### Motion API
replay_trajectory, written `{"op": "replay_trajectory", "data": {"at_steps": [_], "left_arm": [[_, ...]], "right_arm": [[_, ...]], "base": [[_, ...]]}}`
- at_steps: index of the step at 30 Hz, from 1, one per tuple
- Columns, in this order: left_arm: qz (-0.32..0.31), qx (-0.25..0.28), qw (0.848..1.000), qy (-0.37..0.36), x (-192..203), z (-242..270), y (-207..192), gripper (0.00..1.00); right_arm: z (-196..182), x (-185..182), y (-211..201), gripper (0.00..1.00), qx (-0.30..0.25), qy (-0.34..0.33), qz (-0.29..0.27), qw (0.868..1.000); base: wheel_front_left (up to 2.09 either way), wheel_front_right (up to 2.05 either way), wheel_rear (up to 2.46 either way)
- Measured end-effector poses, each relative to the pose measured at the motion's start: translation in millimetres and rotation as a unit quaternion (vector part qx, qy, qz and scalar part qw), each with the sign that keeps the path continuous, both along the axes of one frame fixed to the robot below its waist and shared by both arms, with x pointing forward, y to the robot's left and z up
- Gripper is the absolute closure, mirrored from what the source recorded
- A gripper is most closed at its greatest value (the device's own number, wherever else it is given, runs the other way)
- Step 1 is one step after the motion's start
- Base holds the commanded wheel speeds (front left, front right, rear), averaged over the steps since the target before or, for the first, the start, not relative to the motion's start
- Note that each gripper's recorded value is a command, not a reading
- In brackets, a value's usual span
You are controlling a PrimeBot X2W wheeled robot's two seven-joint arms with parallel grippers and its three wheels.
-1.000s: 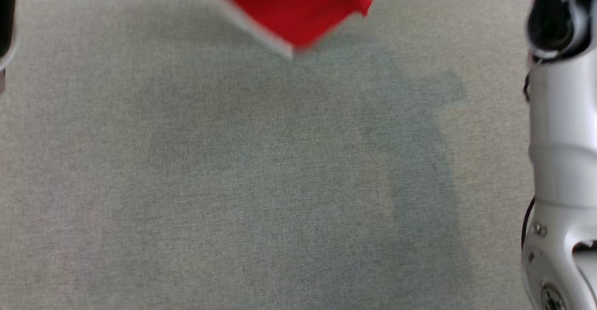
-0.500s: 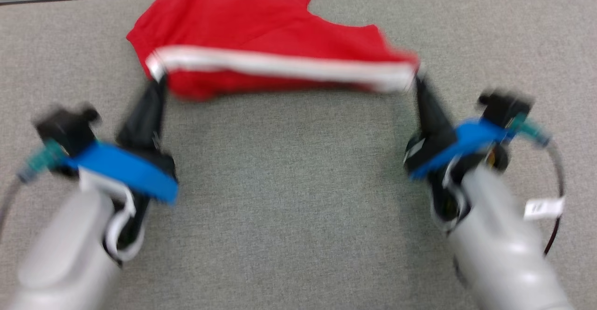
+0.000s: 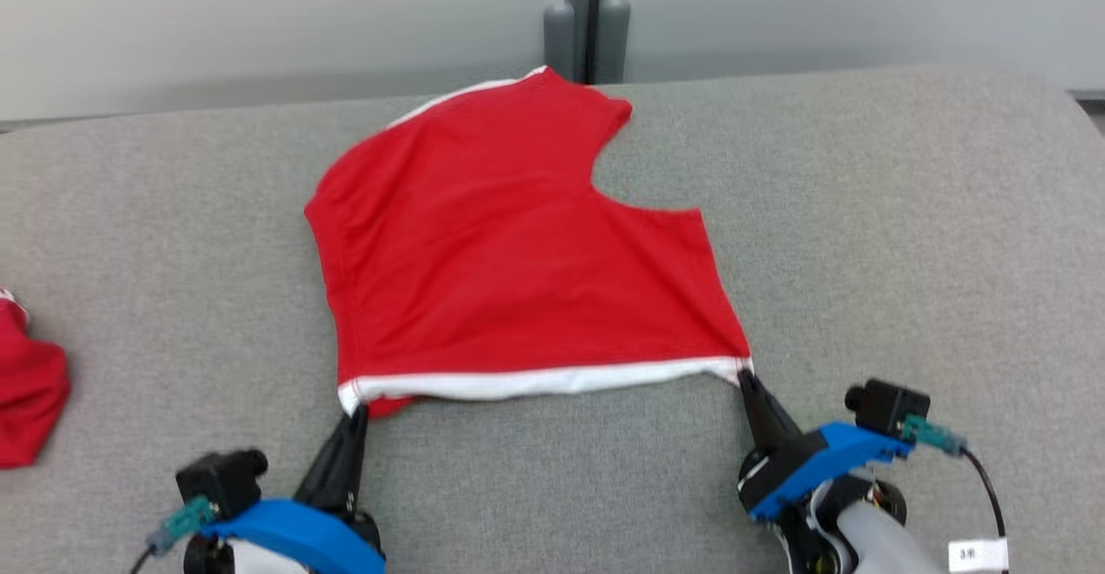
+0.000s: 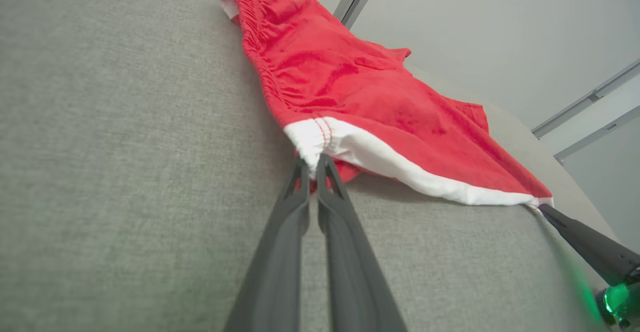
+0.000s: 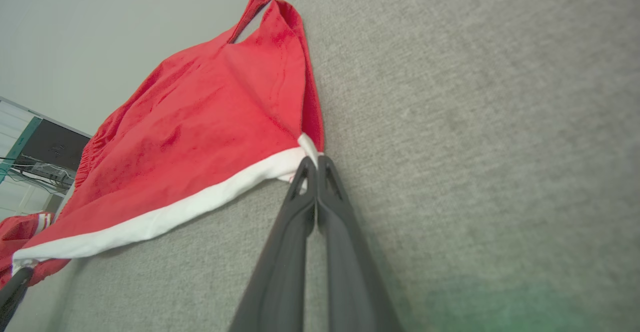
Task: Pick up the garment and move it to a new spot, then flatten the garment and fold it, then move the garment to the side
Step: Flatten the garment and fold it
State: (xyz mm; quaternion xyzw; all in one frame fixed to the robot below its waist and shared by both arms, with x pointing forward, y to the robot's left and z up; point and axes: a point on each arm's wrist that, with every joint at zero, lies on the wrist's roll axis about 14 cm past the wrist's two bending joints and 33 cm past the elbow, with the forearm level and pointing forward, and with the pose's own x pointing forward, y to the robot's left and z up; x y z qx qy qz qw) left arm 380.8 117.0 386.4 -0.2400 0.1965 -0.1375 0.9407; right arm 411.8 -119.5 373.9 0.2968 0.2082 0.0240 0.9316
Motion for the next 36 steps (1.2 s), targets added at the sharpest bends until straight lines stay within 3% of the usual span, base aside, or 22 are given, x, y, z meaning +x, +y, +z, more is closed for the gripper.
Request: {"op": "replay_trajectory", "data": {"at_steps": [11,23,31,36], "left_arm": [[0.024,-0.003,1.0,-0.007,-56.9,7.4,1.0,1.0],[0.013,-0.012,1.0,-0.022,-85.3,14.6,-13.1,1.0],[0.022,-0.014,0.999,-0.047,-76.9,28.7,-7.1,1.0],[0.007,-0.026,0.995,-0.093,-44.6,57.8,-16.0,1.0]], "right_arm": [[23.6,-53.1,-2.2,1.0,0.048,-0.034,-0.03,0.998],[49.3,-88.2,-18.9,1.0,0.087,-0.081,-0.042,0.992],[73.3,-70.7,-24.9,1.0,0.082,-0.122,-0.04,0.988],[99.7,-21.4,-8.8,1.0,0.059,-0.166,-0.022,0.984]], "base": [[0.0,0.0,0.0],[0.0,0.0,0.0],[0.0,0.0,0.0],[0.0,0.0,0.0]]}}
